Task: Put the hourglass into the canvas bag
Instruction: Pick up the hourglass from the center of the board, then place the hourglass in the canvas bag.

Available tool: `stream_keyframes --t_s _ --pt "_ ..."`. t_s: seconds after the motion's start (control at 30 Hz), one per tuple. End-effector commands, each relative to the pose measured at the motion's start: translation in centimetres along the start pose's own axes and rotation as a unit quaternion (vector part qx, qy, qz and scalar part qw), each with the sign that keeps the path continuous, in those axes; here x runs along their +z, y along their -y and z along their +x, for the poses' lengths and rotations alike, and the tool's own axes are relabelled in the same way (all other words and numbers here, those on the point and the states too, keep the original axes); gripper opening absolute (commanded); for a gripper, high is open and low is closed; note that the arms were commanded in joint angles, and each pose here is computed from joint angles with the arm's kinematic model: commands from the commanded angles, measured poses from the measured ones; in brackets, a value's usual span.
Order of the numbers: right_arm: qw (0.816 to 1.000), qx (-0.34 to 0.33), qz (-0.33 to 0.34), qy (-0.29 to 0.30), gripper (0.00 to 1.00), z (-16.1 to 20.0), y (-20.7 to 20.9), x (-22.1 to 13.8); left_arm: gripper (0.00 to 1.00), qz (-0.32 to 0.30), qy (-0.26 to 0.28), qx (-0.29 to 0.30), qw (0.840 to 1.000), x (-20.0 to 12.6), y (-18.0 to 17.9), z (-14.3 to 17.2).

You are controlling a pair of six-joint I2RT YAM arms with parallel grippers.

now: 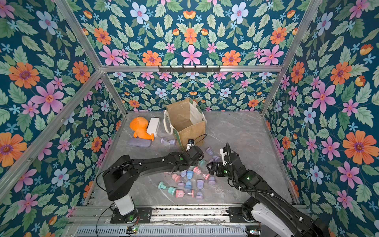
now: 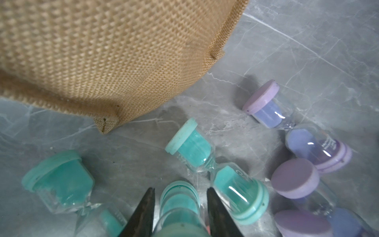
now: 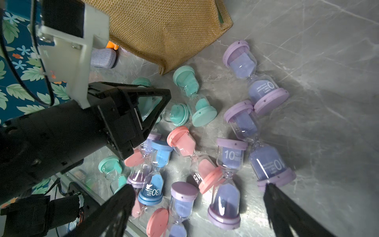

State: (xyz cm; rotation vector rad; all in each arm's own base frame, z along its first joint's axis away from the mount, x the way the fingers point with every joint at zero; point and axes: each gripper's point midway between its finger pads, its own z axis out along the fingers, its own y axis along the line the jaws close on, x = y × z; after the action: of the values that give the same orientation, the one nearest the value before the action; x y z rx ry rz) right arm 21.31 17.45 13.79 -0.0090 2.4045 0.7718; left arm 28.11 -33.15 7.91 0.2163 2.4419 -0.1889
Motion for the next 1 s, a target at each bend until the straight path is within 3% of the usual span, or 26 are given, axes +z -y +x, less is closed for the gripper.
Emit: stream_keyframes --t_s 0.0,0.07,0.3,0.5,0.8,0.97 --pt "1.000 0.008 0.005 0.002 0.99 -0.1 0.1 -0.1 0.38 -0.011 0.005 -0.007 1.000 -0.3 -0.5 -0.2" --pt "1.000 0.008 0.005 0.003 0.99 -0.2 0.0 -0.2 0.31 -0.011 0.006 -0.008 1.000 -0.5 -0.6 -0.4" --pt "1.000 0.010 0.004 0.003 0.99 -0.6 -0.4 -0.8 0.28 -0.001 0.019 -0.017 1.000 -1.9 -0.6 -1.5" --pt "1.000 0.012 -0.014 0.015 0.99 -2.2 -2.1 -2.3 0.25 0.047 0.053 -0.031 0.997 -6.0 -0.1 -4.4" --pt "0.996 0.004 -0.083 0.033 0.99 -5.7 -7.1 -5.0 0.24 0.114 0.153 -0.042 0.981 -14.6 0.1 -13.1" --pt "0.996 0.016 -0.062 0.067 0.99 -8.5 -7.8 -6.3 0.22 0.146 0.193 -0.068 0.968 -17.1 -1.2 -19.3"
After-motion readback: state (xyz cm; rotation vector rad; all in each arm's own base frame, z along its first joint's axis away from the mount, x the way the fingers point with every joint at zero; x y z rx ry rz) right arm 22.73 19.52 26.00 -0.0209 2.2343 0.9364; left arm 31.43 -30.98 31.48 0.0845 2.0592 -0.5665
